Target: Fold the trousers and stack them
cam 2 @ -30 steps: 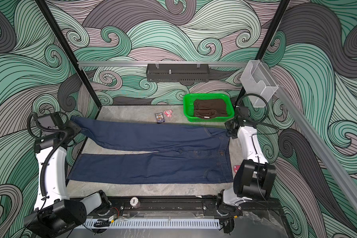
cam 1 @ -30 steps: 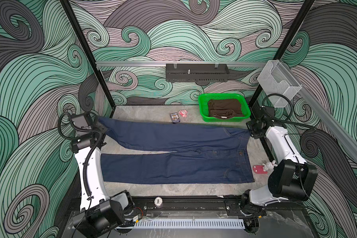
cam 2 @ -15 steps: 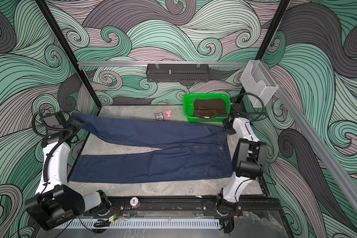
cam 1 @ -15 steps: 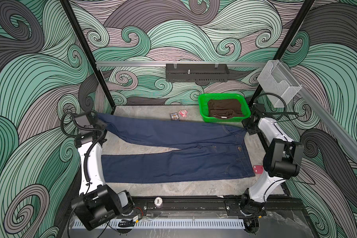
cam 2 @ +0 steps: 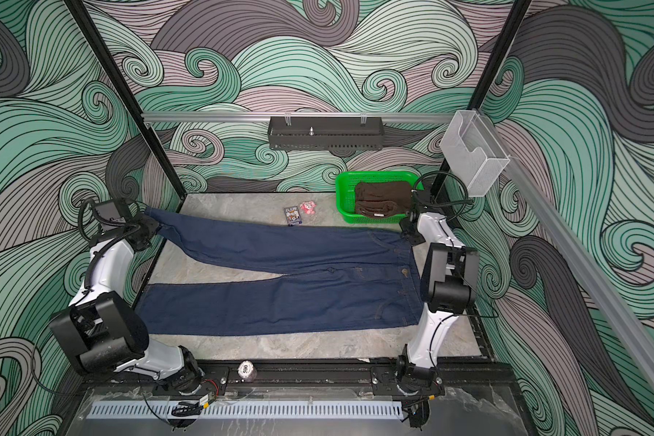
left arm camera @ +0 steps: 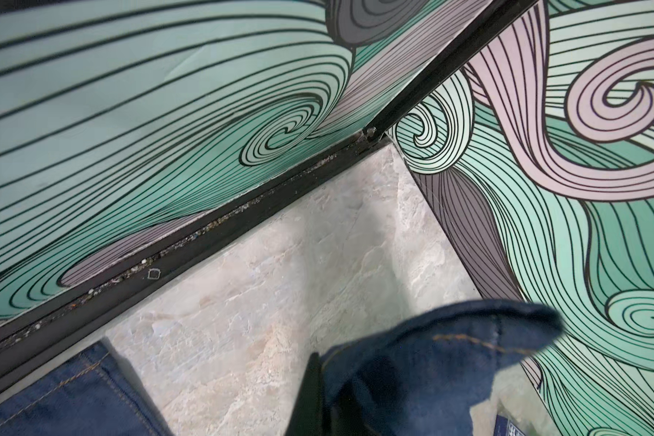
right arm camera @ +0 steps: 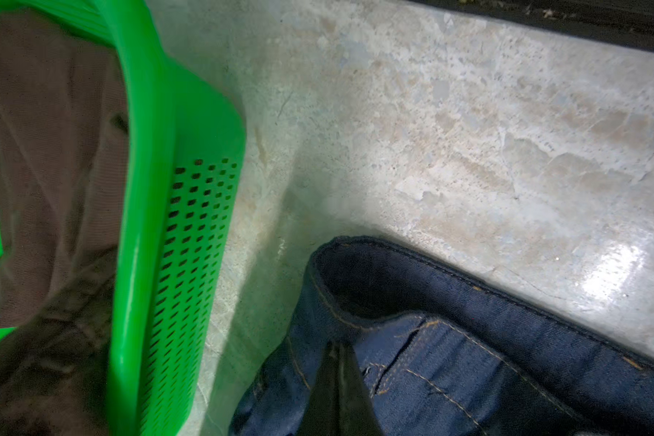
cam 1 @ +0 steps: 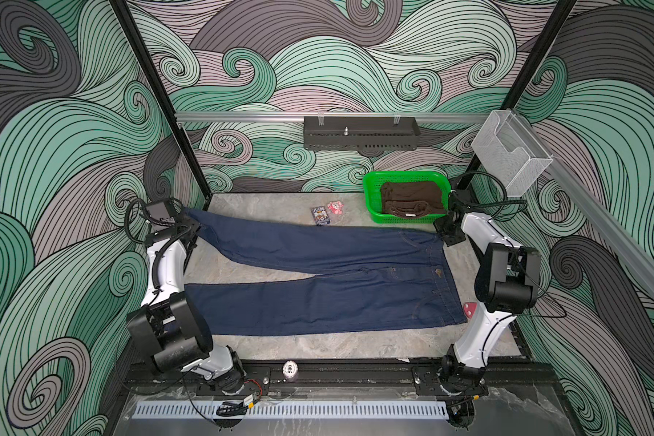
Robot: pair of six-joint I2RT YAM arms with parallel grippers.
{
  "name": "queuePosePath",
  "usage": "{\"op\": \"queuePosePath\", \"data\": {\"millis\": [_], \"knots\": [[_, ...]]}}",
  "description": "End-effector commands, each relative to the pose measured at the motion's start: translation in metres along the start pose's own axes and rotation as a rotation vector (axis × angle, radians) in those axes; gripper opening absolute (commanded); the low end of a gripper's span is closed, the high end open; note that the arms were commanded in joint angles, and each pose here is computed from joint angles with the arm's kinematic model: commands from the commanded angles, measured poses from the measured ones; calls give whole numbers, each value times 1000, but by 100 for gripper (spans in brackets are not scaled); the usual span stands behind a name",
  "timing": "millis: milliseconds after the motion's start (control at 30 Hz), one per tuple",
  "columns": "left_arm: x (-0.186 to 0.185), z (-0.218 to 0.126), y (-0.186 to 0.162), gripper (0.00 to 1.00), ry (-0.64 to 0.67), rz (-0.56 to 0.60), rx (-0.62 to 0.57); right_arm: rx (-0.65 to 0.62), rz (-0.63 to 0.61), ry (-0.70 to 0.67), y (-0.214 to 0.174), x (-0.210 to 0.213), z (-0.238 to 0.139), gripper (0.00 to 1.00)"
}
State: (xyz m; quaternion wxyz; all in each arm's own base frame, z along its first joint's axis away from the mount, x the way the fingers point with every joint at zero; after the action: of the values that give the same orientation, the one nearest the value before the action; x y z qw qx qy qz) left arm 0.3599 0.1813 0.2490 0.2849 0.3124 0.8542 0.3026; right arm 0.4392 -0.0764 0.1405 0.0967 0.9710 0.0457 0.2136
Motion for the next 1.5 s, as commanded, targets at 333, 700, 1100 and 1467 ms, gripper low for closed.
{"op": "queuePosePath", "data": {"millis": [333,700,1100,1467], "knots": [[-20,60,18,31,116,41,58,-8,35,-3,0,5,16,3],[-24,-16,48,69,103,65,-90,50,-83,81,-8,2,-44,56],[-28,-60,-91,67,-218,62,323,218,-236,-69,-86,-101,-46,62],[10,-76,-165,69,-180,46,405,239,-222,-207,-104,-206,-34,61]]}}
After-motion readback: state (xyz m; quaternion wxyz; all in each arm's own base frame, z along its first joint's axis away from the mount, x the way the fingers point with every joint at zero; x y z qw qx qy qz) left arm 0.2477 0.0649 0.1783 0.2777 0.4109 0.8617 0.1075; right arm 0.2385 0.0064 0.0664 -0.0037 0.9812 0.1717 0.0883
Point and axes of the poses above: each gripper's point midway between its finger pads, its own z axis out along the fingers, its own x axis along the line the jaws close on, y = z × x, the point moved 5 cm from there along -z, back along the fingers, and after that the axes turned 14 degrees about z, right-handed, at the moved point
